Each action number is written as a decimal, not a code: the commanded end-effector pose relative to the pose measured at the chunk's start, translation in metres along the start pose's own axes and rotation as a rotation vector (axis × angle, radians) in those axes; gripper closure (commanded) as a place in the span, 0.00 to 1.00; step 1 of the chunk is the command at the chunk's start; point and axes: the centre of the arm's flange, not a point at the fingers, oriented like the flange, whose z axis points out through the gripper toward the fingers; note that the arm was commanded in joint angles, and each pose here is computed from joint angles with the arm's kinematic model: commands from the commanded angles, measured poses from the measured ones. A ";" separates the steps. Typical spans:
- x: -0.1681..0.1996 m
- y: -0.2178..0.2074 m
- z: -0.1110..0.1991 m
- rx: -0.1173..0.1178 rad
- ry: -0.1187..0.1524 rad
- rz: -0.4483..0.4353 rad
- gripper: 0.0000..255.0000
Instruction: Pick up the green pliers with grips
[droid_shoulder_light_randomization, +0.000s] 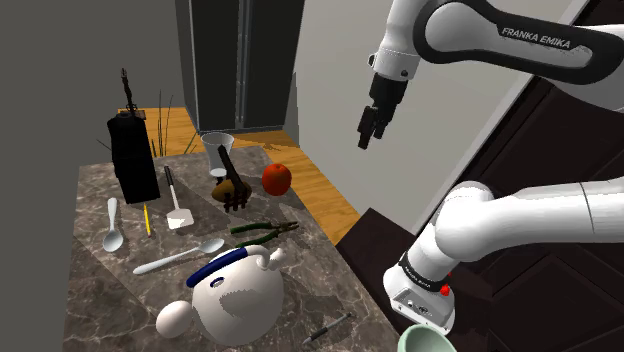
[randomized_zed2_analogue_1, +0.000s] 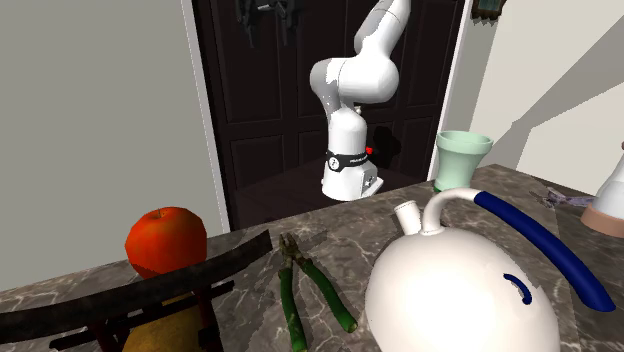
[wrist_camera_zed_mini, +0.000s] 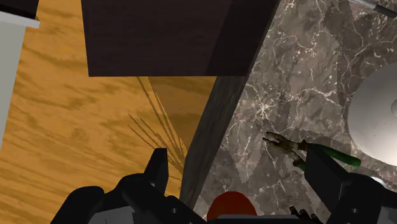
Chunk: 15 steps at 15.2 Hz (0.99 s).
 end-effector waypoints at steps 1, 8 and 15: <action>0.000 0.000 0.000 0.000 0.000 0.000 0.00; 0.044 -0.034 0.072 -0.004 0.013 -0.228 0.00; 0.081 -0.077 0.144 -0.009 0.027 -0.456 0.00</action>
